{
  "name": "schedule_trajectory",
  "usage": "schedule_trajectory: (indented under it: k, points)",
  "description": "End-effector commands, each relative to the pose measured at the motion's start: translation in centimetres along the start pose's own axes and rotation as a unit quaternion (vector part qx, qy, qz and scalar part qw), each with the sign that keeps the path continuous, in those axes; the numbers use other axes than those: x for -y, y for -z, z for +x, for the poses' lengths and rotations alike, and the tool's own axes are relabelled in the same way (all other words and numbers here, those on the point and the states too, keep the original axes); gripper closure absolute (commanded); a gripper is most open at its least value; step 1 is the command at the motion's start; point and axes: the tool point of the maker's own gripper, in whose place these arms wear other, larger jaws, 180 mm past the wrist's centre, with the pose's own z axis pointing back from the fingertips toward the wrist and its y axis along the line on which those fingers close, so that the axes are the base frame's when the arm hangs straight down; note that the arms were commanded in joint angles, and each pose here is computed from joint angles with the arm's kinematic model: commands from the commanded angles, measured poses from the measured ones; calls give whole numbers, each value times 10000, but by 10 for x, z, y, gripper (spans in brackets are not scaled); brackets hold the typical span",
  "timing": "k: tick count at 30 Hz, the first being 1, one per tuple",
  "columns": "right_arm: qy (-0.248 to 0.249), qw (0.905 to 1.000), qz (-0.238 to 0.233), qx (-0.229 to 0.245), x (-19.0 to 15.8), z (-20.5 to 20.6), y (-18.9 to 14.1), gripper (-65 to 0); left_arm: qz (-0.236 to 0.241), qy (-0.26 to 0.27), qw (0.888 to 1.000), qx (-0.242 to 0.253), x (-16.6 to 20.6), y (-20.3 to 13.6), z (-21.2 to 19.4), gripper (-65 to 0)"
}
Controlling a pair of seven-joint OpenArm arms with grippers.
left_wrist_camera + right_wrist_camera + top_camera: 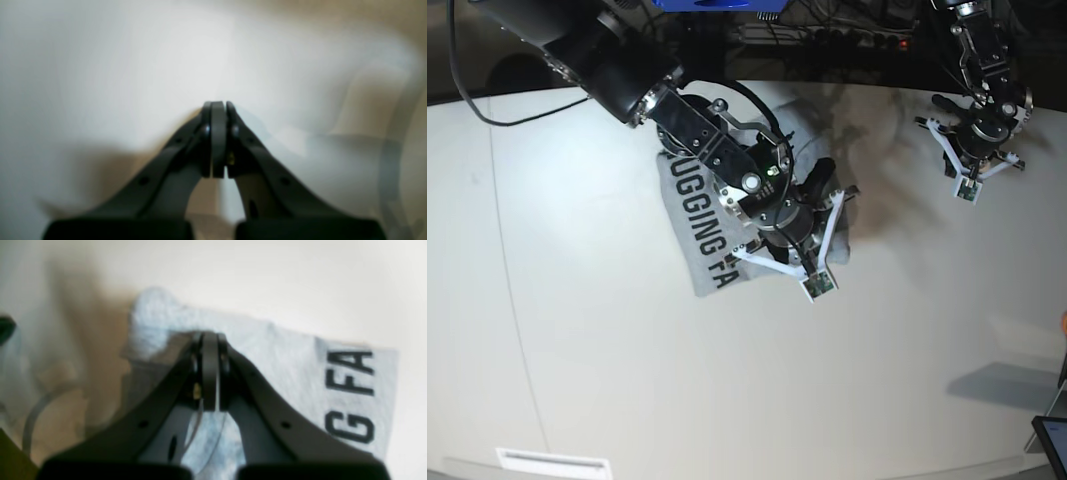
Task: Fold the T-shirt properly
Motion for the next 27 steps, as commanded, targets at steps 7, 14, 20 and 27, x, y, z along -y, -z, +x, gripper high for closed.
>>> schedule_trajectory:
  k: [7, 14, 20, 27]
  points:
    - [-367, 9992, 155, 54, -25, -9, 10, -1, 43, 82, 10000, -4, -5, -3, 1, 0]
    - [-428, 9990, 73, -73, -22, -25, 22, -1, 49, 76, 10000, 12, -6, -2, 3, 0]
    - [-384, 9991, 150, -9, -24, -9, 5, -1, 48, 69, 10000, 20, -5, -2, 3, 0]
    - [507, 9979, -144, 378, 19, 20, -55, -1, 29, 74, 10000, 3, -4, -3, 1, 0]
